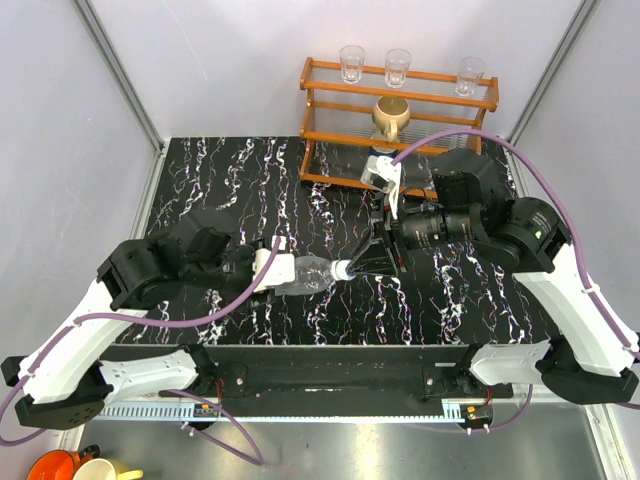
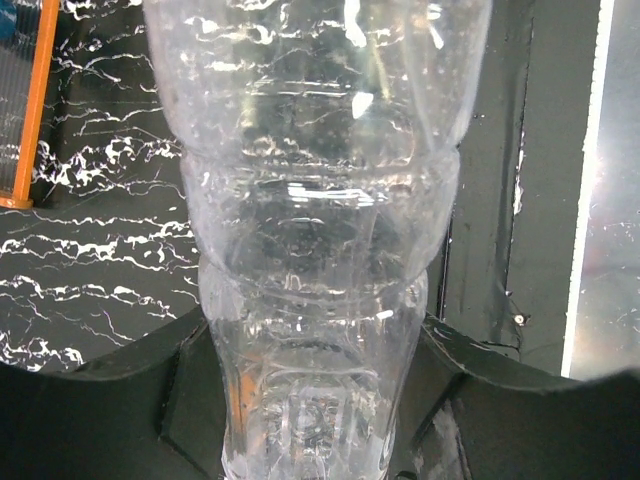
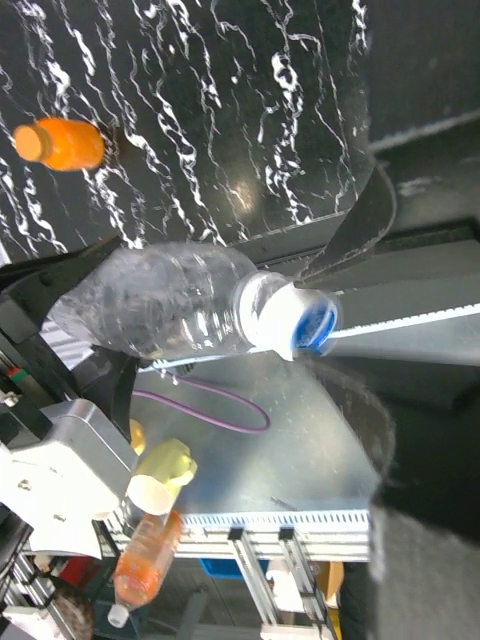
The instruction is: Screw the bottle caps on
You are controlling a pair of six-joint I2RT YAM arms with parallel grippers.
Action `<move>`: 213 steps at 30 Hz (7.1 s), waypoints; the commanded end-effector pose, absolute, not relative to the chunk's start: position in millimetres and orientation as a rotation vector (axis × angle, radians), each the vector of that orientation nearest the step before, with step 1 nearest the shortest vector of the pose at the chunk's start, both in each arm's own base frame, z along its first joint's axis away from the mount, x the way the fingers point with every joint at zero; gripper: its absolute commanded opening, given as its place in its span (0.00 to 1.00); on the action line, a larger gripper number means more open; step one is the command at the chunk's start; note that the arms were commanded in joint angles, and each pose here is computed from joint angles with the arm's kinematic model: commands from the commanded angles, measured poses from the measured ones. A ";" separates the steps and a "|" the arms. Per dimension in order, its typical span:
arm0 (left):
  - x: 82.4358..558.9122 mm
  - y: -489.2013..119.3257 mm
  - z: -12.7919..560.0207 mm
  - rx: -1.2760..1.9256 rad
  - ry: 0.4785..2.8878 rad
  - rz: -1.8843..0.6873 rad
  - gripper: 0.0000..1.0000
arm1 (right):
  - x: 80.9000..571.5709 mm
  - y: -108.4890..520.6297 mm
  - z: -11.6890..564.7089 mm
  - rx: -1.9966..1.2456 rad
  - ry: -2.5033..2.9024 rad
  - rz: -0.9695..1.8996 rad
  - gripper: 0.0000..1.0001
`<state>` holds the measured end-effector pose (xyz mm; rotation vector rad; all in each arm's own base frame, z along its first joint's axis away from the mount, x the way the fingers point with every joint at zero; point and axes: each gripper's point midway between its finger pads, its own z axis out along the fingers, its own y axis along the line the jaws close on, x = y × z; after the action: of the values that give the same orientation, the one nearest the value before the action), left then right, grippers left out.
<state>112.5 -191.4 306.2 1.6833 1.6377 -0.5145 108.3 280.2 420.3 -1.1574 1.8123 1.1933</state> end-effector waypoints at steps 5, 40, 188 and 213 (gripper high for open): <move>127.6 -202.0 315.8 1.597 1.632 -0.501 0.54 | 86.5 268.0 417.4 -1.220 1.801 1.256 0.37; 245.0 -201.2 57.4 1.721 2.186 0.053 0.53 | 132.1 215.8 308.7 -0.564 1.883 0.993 0.31; 200.1 -204.2 249.3 1.218 1.876 -0.623 0.53 | 103.0 237.7 381.2 -0.348 1.457 1.039 0.34; 190.6 -205.1 366.1 1.076 1.572 -0.662 0.48 | 179.7 296.4 550.0 -0.471 1.546 1.079 0.26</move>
<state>177.3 -208.7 334.7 1.1615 1.6435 -0.7166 185.0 288.2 533.6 -0.3961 1.5246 0.9541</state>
